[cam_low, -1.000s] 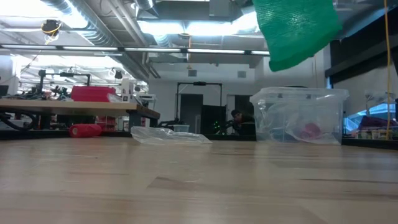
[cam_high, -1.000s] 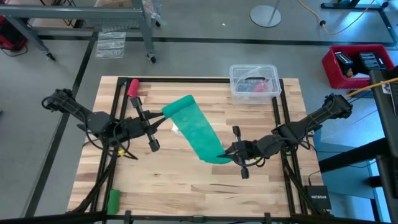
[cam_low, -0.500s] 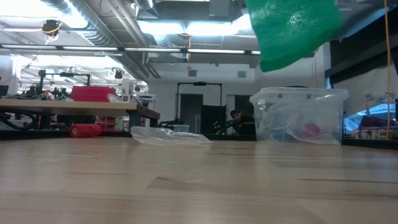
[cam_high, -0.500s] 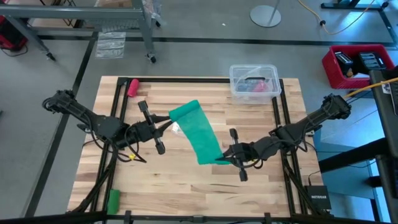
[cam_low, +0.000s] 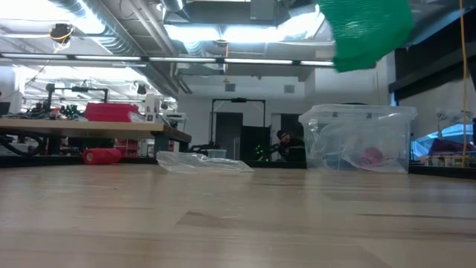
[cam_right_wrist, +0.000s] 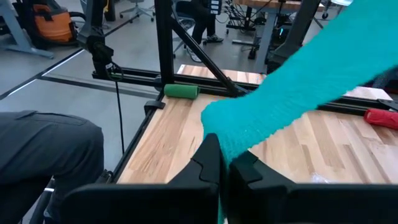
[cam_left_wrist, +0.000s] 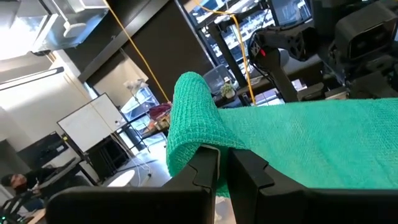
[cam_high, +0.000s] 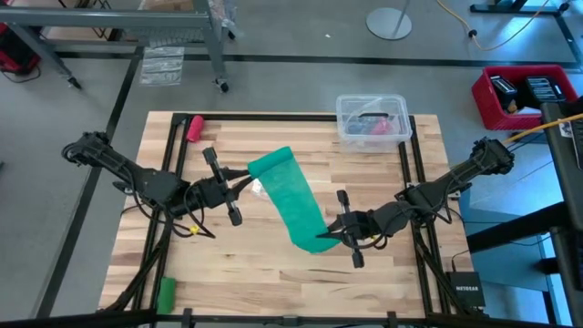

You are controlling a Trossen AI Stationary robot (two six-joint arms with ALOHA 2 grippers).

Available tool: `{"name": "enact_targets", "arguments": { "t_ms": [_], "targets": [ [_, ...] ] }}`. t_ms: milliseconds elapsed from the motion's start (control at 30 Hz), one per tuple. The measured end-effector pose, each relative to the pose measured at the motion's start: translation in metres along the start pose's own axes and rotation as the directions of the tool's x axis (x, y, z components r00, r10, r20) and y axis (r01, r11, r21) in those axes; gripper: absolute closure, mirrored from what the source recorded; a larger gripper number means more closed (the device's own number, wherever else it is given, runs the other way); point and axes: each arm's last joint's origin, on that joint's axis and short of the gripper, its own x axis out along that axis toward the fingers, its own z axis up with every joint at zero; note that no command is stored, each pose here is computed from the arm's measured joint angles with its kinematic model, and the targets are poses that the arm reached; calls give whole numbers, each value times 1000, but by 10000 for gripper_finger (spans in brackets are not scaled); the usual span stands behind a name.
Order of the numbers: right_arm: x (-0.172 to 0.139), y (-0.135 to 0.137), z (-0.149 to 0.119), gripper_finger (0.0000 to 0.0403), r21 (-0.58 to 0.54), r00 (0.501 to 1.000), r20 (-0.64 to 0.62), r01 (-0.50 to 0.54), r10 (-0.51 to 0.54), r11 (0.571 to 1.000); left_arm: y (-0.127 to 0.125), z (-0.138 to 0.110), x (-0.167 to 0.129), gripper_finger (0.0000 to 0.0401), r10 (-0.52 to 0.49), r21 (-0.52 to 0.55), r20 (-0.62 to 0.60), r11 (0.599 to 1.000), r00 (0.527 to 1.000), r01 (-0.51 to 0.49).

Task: Roll bandage
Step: Roll the green bandage

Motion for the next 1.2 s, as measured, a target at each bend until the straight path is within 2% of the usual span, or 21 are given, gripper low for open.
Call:
{"name": "enact_targets", "arguments": {
  "t_ms": [400, 700, 800, 967, 1200],
  "targets": [
    [0, 1, 2, 402, 6, 1000, 19, -14, 14, 1000, 0, 0, 0, 384, -1, 3, -1, 1000, 1000, 1],
    [-1, 3, 11, 402, 17, 990, 102, -97, 94, 995, -1, -3, 0, 384, 3, 41, -27, 999, 1000, -2],
    [-2, 5, 17, 402, 24, 975, 168, -148, 142, 989, -5, -6, 1, 384, -5, 69, -49, 998, 999, 8],
    [-6, 9, 30, 402, -11, 923, 295, -255, 247, 967, -16, -12, 5, 384, -13, 125, -90, 992, 996, 24],
    [-17, 20, 49, 402, -89, 877, 381, -279, 291, 956, -33, -19, 12, 384, -23, 156, -120, 987, 993, 42]
  ]
}}
